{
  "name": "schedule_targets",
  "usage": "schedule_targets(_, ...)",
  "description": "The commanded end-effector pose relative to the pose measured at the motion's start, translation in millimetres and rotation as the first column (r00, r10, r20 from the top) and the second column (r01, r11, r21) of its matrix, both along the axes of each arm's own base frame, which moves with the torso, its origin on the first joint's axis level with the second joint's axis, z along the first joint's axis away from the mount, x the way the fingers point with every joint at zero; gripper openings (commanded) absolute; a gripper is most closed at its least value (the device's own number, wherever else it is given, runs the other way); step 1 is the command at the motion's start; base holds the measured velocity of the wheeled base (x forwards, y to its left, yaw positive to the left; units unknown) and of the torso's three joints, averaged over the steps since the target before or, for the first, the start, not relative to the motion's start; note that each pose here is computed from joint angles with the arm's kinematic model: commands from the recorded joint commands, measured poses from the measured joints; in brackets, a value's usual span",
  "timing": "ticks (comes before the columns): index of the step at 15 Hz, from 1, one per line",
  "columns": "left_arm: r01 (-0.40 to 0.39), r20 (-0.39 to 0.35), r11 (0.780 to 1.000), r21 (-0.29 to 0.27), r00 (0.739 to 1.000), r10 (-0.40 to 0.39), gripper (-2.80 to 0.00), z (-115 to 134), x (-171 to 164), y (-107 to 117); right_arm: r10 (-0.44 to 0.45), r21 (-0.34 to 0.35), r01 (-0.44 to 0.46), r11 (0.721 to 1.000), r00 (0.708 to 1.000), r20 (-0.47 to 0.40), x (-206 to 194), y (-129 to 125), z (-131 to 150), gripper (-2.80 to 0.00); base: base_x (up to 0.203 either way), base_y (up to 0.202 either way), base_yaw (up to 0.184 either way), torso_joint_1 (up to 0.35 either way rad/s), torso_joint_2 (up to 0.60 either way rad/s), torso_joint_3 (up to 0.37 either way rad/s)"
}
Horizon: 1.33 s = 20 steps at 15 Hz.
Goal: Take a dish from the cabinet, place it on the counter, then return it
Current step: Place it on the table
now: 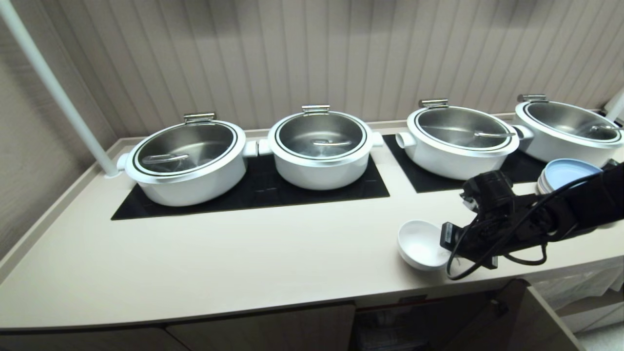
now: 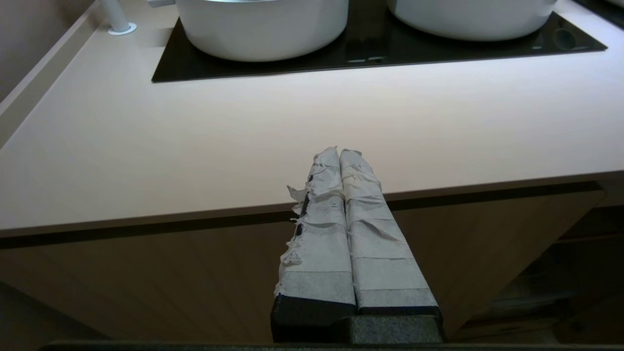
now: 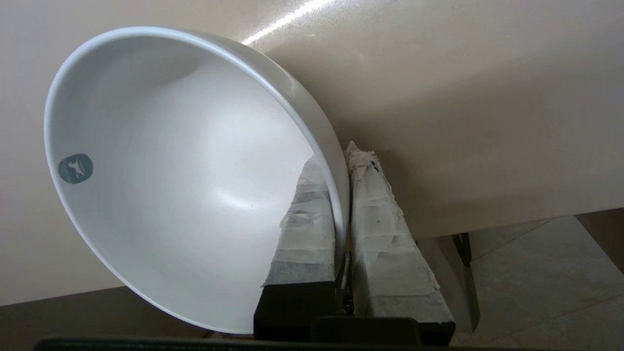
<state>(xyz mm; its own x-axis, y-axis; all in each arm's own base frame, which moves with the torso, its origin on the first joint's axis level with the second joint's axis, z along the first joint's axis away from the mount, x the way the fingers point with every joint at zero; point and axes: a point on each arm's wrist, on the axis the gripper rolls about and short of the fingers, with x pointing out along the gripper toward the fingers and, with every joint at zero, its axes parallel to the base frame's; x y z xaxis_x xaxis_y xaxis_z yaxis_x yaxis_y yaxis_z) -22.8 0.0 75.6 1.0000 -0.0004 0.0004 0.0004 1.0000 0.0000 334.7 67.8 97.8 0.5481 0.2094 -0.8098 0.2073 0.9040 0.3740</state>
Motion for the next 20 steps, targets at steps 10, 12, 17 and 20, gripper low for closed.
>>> schedule_targets(10, 0.0, 0.0, 1.0, 0.0, 1.0, 0.0, -2.8, -0.1, 0.0, 0.0, -0.003, -0.002, 0.003, 1.0, 1.0, -0.021, 1.9, 0.4, -6.3, -2.8, 0.0, 0.0, 0.0, 0.0, 0.0, 0.0)
schedule_targets(12, 0.0, 0.0, 1.0, 0.0, 1.0, 0.0, -2.8, -0.1, 0.0, 0.0, -0.002, -0.002, 0.002, 1.0, 1.0, -0.022, 1.8, 0.4, -6.4, 0.0, 0.0, 0.0, 0.0, 0.0, 0.0, 0.0)
schedule_targets(17, 0.0, 0.0, 1.0, 0.0, 1.0, 0.0, -2.8, -0.1, 0.0, 0.0, -0.001, -0.004, 0.001, 1.0, 1.0, -0.006, 5.2, 1.5, -5.2, 0.0, 0.0, 0.0, 0.0, 0.0, 0.0, 0.0)
schedule_targets(20, -0.001, 0.0, 1.0, 0.0, 1.0, 0.001, -2.8, -0.1, 0.0, 0.0, 0.001, -0.008, -0.001, 1.0, 1.0, 0.015, 5.5, 2.0, -1.7, 0.0, 0.0, 0.0, 0.0, 0.0, 0.0, 0.0)
